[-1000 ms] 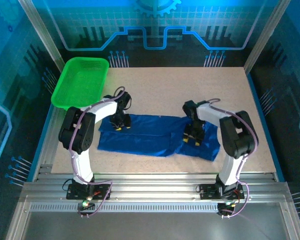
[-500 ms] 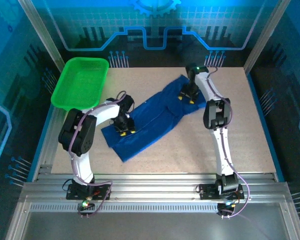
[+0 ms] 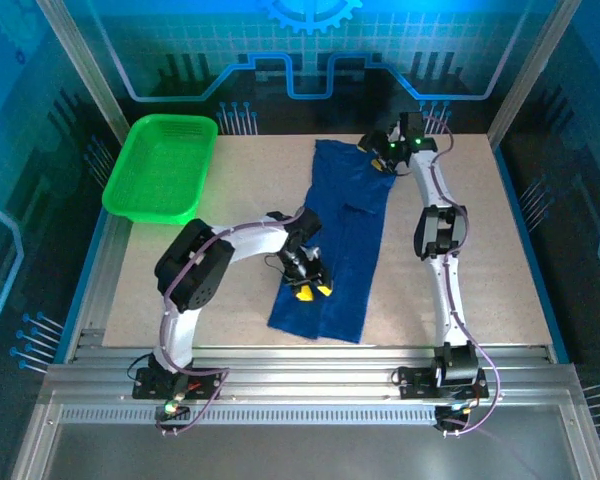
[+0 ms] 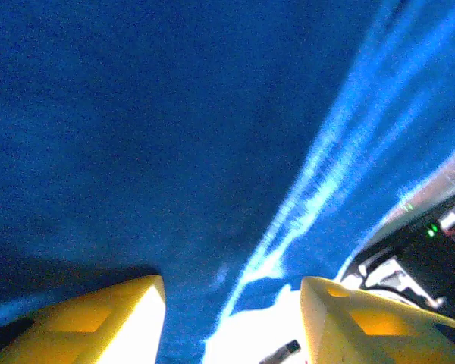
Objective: Fold and stack the t-shirts
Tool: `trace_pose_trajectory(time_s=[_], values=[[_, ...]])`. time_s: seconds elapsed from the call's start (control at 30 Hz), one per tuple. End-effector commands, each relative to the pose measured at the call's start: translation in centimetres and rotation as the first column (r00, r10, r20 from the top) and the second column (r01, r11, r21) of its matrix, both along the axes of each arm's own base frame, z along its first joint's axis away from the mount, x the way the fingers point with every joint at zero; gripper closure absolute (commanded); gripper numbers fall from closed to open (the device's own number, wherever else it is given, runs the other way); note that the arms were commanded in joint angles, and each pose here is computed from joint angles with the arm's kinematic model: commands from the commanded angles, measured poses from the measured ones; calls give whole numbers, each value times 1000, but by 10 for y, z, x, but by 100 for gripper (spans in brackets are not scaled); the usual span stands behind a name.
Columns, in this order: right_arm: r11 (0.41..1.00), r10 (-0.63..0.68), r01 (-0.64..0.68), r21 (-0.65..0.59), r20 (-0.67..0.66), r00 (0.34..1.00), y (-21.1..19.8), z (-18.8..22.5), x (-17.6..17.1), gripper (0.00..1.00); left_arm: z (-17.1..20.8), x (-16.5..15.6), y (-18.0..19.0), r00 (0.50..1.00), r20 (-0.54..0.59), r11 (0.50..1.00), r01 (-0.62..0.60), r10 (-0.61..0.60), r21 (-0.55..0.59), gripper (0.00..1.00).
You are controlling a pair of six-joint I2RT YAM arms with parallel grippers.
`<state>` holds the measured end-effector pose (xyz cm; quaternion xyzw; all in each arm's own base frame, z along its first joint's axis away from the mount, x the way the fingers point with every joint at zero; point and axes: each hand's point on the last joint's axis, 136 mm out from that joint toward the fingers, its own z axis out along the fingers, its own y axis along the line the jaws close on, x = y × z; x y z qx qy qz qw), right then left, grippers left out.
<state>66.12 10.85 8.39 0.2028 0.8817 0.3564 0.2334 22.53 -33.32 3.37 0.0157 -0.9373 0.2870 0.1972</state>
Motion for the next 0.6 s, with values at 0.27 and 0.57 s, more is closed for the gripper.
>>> trace_pose_trajectory(time_s=[0.27, 0.57], values=[[973, 127, -130, -189, -28, 992, -2, 163, -224, 24, 107, 13, 49, 965, 221, 985, -116, 142, -128, 30], [955, 280, -298, -9, -313, 908, 70, 36, -458, 26, 53, -30, 129, 944, 289, 984, -174, 156, 37, 29]])
